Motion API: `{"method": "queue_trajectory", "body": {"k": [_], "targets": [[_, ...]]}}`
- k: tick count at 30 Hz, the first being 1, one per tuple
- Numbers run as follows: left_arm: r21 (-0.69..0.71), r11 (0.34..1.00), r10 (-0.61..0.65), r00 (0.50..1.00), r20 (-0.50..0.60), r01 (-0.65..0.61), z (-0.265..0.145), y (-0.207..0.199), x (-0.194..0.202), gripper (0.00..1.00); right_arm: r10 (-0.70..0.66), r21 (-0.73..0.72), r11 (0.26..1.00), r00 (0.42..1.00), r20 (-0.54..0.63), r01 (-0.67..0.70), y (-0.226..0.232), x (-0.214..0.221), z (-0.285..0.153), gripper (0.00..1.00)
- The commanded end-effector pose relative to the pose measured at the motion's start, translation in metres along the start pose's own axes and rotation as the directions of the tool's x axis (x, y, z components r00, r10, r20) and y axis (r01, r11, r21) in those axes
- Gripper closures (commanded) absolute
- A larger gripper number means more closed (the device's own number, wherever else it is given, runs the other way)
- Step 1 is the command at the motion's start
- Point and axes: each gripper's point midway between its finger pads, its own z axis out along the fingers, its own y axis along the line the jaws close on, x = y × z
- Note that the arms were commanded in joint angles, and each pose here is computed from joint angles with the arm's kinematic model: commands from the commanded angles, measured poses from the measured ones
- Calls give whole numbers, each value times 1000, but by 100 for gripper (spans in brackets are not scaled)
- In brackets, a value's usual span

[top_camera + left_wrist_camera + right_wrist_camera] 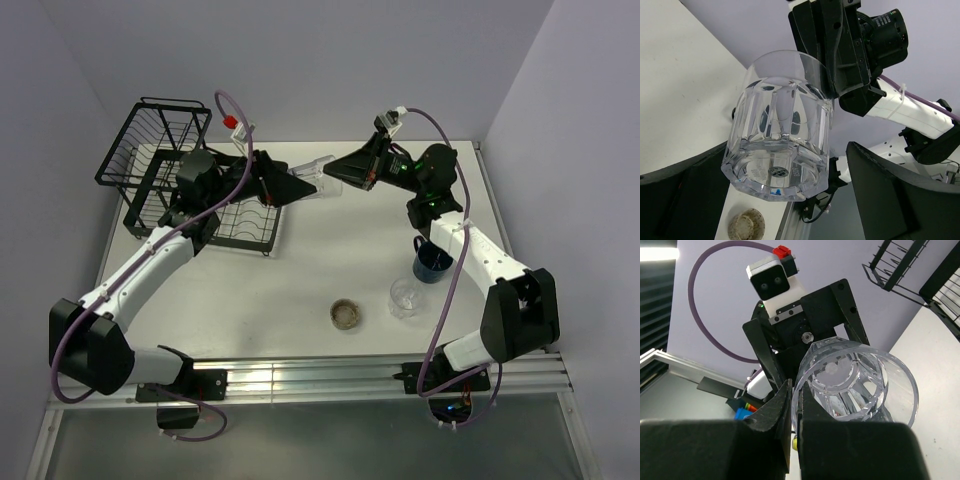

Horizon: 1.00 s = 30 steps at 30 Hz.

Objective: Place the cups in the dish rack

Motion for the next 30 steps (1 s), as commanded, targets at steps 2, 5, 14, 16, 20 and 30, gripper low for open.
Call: {"method": "queue_trajectory", "body": {"k": [2, 5, 14, 16, 20, 30], "targets": [[58, 997, 41, 998, 52, -44, 3, -20, -18, 7, -83, -64, 994, 996, 9, 84, 23, 0, -3, 100], [60, 998, 25, 999, 40, -28, 4, -18, -14, 21, -83, -62, 995, 997, 9, 83, 21, -1, -3, 100], [35, 999, 20, 999, 35, -21, 6, -20, -15, 100, -89, -46, 995, 996, 14, 89, 14, -1, -3, 94], [14, 999, 46, 997, 65, -47, 4, -22, -24, 100, -88, -7, 996, 996, 17, 88, 5, -2, -3, 86], [-83, 994, 78, 993, 91, -71, 2, -15, -37, 100, -127, 116, 986, 990, 65, 119, -10, -12, -8, 64], [-426, 901, 132, 988, 82, -85, -19, 21, -63, 100, -367, 611, 769, 913, 181, 188, -60, -52, -67, 57]]}}
